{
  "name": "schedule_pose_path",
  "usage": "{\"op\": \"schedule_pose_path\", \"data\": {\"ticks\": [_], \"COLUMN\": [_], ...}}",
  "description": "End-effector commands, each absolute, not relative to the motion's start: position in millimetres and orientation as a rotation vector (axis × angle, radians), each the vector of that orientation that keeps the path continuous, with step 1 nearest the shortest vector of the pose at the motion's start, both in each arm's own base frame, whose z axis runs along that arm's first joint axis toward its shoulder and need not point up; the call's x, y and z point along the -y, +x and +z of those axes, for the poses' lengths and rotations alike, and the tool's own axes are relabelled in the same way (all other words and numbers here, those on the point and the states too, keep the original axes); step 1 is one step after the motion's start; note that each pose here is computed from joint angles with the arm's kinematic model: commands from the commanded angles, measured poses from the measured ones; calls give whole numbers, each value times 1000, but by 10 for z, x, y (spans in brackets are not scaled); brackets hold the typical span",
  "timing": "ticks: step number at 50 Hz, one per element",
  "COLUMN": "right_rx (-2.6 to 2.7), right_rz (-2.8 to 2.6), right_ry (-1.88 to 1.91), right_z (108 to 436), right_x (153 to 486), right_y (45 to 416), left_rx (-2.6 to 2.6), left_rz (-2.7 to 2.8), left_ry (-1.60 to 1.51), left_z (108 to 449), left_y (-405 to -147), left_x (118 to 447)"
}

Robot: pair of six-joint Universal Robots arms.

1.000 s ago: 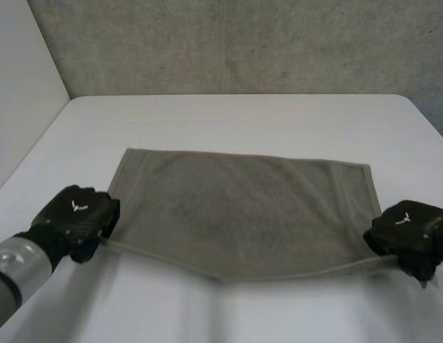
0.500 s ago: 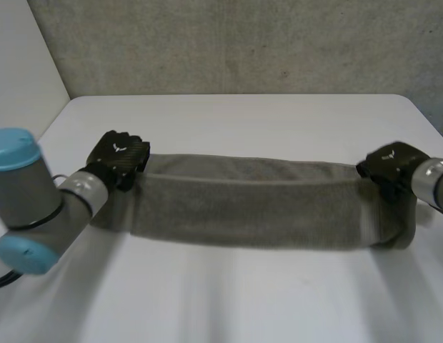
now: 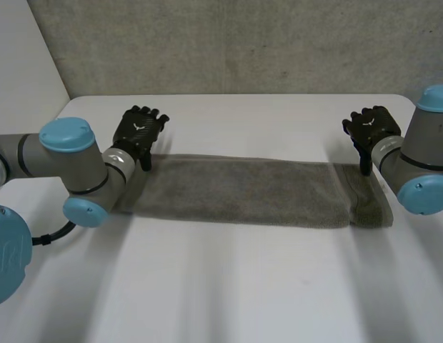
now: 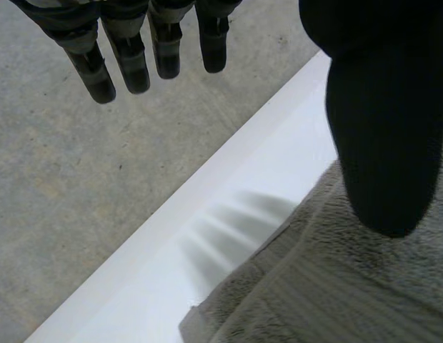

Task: Fold the towel.

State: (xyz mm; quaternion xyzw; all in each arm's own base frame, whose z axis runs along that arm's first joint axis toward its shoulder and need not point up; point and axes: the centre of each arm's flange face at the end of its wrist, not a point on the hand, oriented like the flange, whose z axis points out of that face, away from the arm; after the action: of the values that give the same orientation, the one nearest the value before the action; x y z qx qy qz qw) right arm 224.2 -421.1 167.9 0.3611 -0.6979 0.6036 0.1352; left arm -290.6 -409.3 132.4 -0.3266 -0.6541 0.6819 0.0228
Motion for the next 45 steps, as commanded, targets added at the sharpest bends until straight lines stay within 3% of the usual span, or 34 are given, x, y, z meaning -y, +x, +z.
{"op": "schedule_pose_path", "data": {"ticks": [1, 9, 19, 29, 33, 45], "right_rx": [2027, 2032, 2137, 2331, 2405, 2444], "right_rz": [1766, 1815, 1752, 1604, 1633, 1693], "right_ry": [988, 957, 1036, 947, 843, 787], "right_z": [1883, 2347, 2249, 1821, 1593, 1302], "right_x": [4121, 3586, 3037, 2913, 3034, 3247], "right_y": [2210, 2066, 1957, 1733, 1649, 1631], "left_rx": [2046, 2110, 2059, 2110, 2123, 2076], "left_rz": [2084, 2084, 2127, 1960, 1908, 1964], "left_ry": [-1015, -981, -877, -623, -548, -536], "left_z": [1386, 1710, 2094, 1897, 1804, 1754], "left_y": [-2892, -2698, -2447, -2335, -2318, -2307], "left_x": [3963, 3562, 2922, 2733, 2723, 2739]}}
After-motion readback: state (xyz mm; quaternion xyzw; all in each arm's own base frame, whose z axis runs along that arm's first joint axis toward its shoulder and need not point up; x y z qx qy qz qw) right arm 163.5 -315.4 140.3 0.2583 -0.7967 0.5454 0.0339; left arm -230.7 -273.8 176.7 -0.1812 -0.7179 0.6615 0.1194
